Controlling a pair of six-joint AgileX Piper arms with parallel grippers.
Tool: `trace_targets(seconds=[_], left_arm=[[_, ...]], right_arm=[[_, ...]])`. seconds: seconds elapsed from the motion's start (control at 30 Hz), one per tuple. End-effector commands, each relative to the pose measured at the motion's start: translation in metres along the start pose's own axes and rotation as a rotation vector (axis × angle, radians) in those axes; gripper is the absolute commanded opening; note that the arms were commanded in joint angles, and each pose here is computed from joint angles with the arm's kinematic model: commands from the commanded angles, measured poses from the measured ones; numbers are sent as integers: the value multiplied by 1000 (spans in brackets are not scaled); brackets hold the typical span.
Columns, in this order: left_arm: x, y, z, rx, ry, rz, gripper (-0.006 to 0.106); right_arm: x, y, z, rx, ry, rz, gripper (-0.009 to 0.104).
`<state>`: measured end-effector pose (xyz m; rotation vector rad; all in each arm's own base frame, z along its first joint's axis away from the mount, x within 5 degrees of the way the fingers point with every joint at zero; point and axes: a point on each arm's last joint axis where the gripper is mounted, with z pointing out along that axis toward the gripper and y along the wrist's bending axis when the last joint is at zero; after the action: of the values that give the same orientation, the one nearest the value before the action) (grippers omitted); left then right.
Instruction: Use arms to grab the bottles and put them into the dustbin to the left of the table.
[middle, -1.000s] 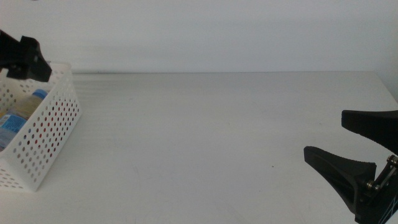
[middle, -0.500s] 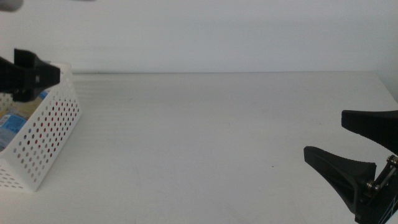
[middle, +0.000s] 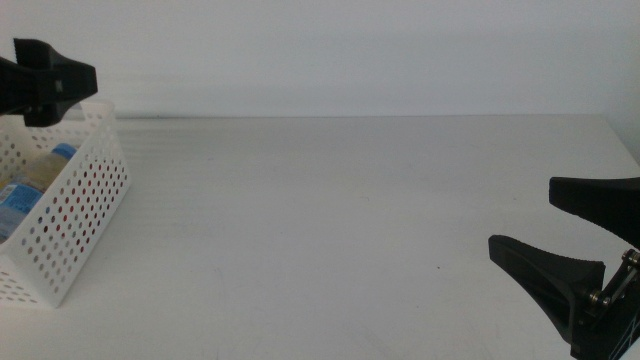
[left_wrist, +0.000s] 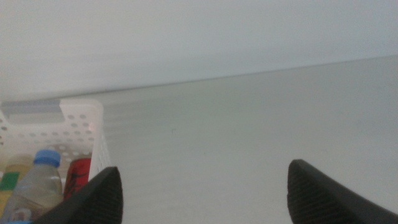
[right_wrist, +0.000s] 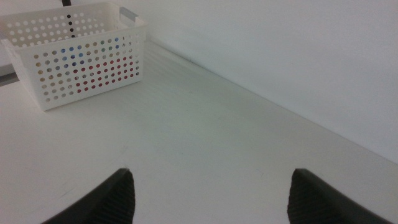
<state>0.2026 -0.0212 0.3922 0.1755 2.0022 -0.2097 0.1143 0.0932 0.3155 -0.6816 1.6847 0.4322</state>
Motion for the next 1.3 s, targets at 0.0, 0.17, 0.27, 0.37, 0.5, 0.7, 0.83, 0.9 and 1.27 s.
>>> trace_targets(seconds=[0.0,0.17,0.27,0.37,0.5,0.7,0.83,0.9,1.27], left_arm=[[-17,-2,-10,-6,-132,-36,83],[-18,-2,-10,-8,-152,-44,83],[-18,-1,-9,-14,-160,-45,83],[-20,1,-11,-43,-185,-11,83],[-23,3,-18,-83,-220,44,83],[-27,5,-19,-102,-264,33,83],[-27,4,-19,-82,-268,-94,83],[-27,5,-19,-87,-267,-106,83],[-23,6,-17,-99,-264,-95,83]], right_arm=[[-16,-3,-3,19,-103,-13,64],[-16,-3,-3,19,-103,-13,64],[-16,-3,-3,19,-103,-13,64],[-16,-3,-3,19,-103,-13,64],[-16,-3,-3,19,-103,-13,64],[-16,-3,-3,19,-103,-13,64],[-16,-3,-3,19,-103,-13,64],[-16,-3,-3,19,-103,-13,64],[-16,-7,-3,54,-99,-89,64]])
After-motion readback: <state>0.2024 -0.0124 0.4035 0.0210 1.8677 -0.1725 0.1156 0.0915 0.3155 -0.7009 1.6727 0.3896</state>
